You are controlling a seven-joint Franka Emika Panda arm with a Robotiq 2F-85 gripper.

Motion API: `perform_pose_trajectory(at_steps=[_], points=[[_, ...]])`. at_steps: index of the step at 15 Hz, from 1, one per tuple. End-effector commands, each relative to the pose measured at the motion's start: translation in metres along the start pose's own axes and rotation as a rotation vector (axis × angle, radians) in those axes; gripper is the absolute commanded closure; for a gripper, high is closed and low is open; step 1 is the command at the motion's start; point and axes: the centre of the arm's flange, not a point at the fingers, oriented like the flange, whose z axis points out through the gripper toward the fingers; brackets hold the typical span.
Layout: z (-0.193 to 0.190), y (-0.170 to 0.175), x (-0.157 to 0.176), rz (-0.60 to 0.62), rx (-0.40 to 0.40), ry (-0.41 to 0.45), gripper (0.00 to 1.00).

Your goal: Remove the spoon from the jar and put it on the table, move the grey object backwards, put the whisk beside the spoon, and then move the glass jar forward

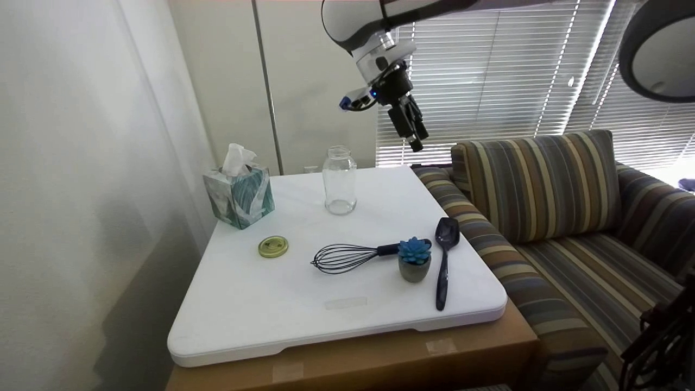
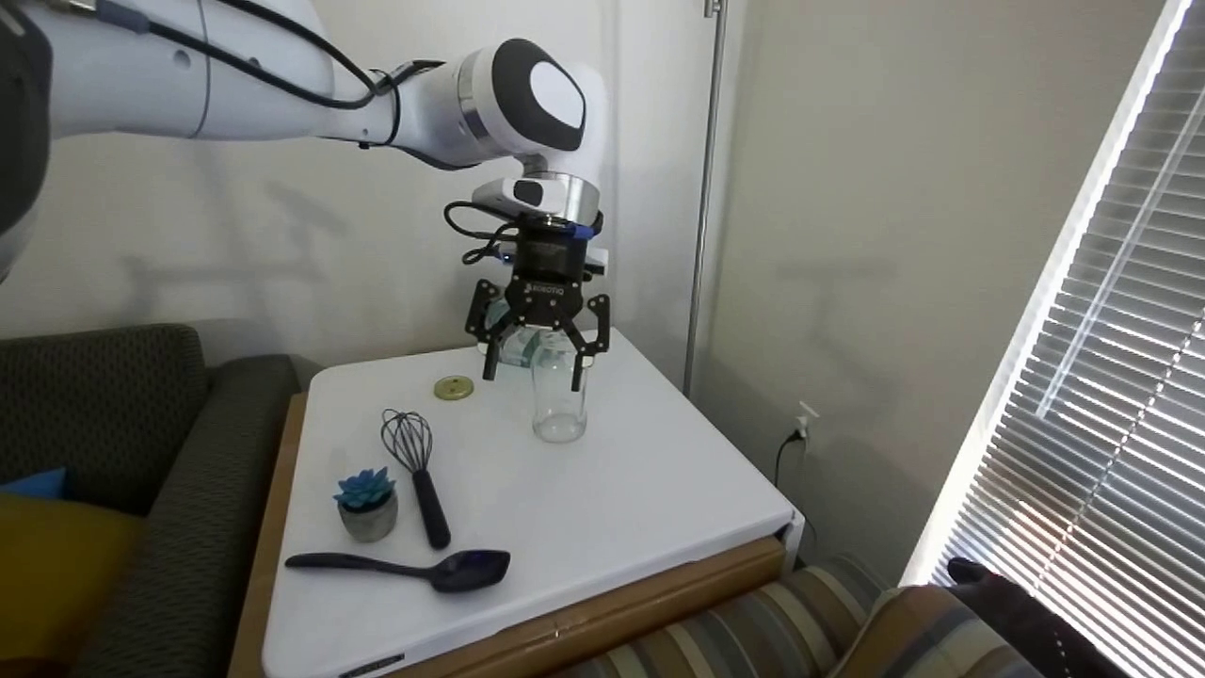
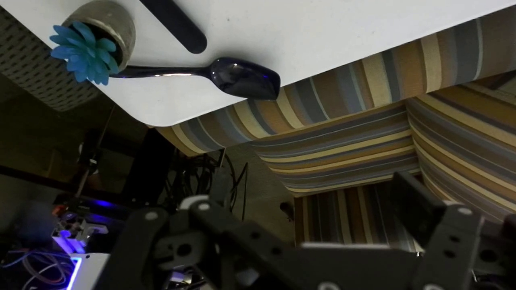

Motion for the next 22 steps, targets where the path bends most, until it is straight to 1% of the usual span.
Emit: perform_pose_trajectory(at_steps=[1,3,4,5,8,9,10,11,12,14,16,17,18,19,20,21,22], points=[[-0.005,-0.003,-0.003,0.03,-0.032,0.007,0.0],[-0.004,0.006,0.0,0.147,-0.067,0.001,0.0],[-0.003,0.017,0.005,0.209,-0.085,-0.004,0.0],[-0.001,0.022,0.016,0.229,-0.082,-0.029,0.0],[-0.009,0.008,0.058,0.339,-0.088,-0.089,0.0],[-0.015,0.001,0.07,0.381,-0.103,-0.11,0.0],[-0.02,-0.001,0.08,0.381,-0.109,-0.122,0.0],[-0.023,-0.002,0.085,0.353,-0.11,-0.134,0.0],[-0.045,-0.064,0.083,0.333,-0.098,-0.127,0.0],[-0.052,-0.043,0.078,0.334,-0.093,-0.123,0.0],[-0.05,-0.029,0.068,0.325,-0.086,-0.113,0.0],[-0.058,-0.032,0.071,0.312,-0.118,-0.072,0.0],[-0.062,-0.036,0.069,0.358,-0.144,-0.061,0.0],[-0.062,-0.034,0.075,0.39,-0.176,-0.056,0.0],[-0.061,-0.031,0.084,0.449,-0.223,-0.058,0.0],[-0.064,-0.044,0.062,0.473,-0.257,-0.072,0.0],[-0.062,-0.041,0.072,0.503,-0.291,-0.102,0.0]])
